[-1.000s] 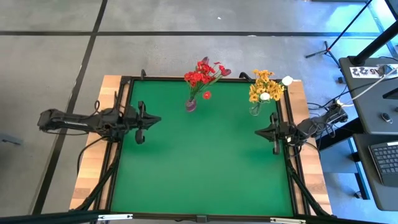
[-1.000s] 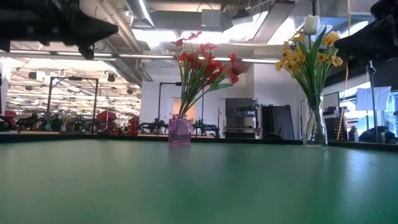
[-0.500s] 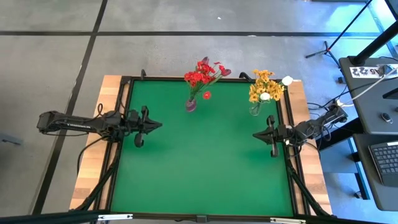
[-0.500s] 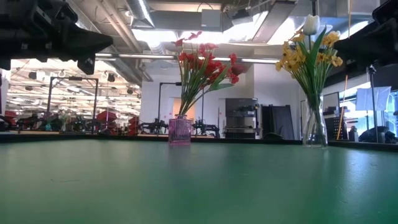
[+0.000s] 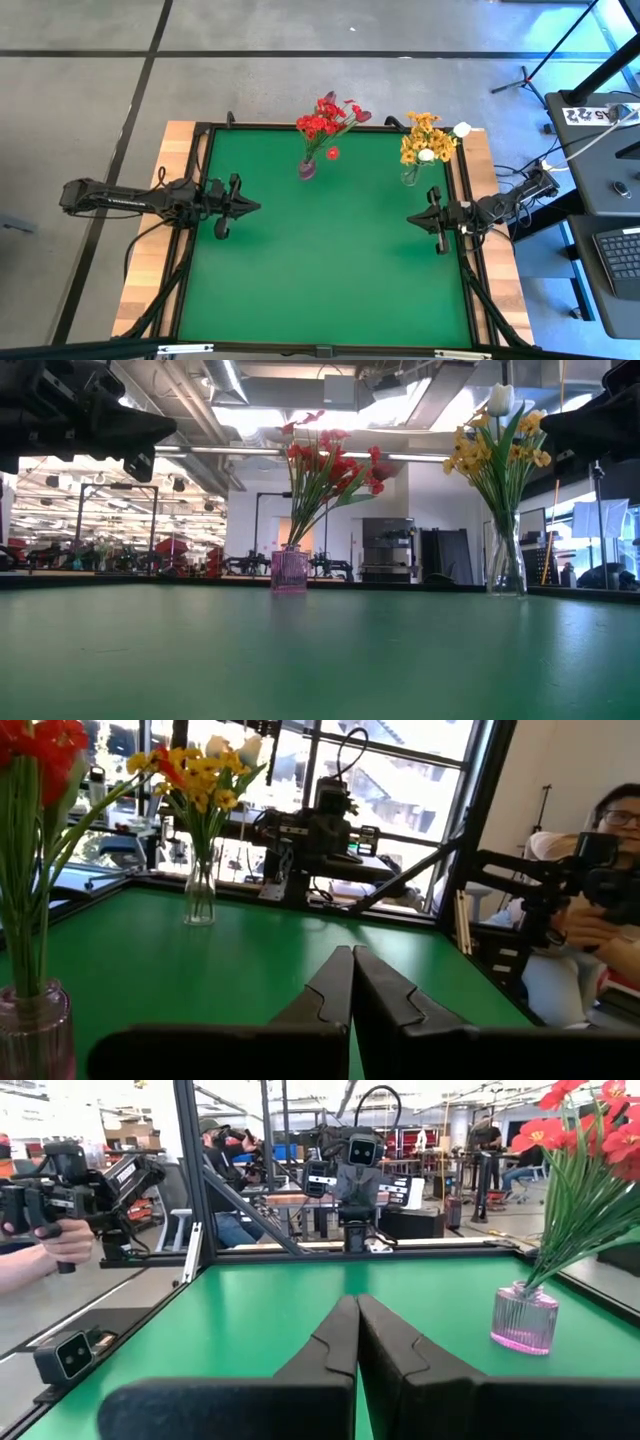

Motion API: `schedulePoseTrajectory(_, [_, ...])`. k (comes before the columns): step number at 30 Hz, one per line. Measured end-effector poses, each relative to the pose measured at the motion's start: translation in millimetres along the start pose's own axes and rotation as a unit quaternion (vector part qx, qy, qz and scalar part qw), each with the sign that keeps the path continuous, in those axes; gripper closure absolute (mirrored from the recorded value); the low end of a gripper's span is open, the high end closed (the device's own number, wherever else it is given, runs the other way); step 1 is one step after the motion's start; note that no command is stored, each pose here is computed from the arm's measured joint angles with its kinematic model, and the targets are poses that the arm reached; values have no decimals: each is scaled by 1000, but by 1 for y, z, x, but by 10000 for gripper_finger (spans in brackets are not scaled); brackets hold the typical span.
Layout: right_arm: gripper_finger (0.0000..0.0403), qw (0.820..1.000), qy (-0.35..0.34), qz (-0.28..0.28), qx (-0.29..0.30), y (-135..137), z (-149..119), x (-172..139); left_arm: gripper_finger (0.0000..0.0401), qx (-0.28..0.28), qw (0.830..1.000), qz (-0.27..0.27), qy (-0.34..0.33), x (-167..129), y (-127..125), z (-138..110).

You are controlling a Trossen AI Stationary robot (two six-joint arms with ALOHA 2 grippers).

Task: Sort flowers into vase by color
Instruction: Return to Home Position

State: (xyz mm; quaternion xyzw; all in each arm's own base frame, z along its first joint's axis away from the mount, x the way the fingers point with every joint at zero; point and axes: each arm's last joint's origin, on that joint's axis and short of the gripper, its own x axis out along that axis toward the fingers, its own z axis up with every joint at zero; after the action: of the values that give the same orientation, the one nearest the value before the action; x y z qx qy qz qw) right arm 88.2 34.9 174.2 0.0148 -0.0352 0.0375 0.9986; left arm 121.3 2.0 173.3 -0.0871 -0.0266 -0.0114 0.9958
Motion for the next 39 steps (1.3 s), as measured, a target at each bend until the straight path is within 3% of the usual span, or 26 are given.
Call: schedulePoseTrajectory(39, [398,1000,4,1,12,0,-1,0,401,0,1000,-6,23,0,0,-4])
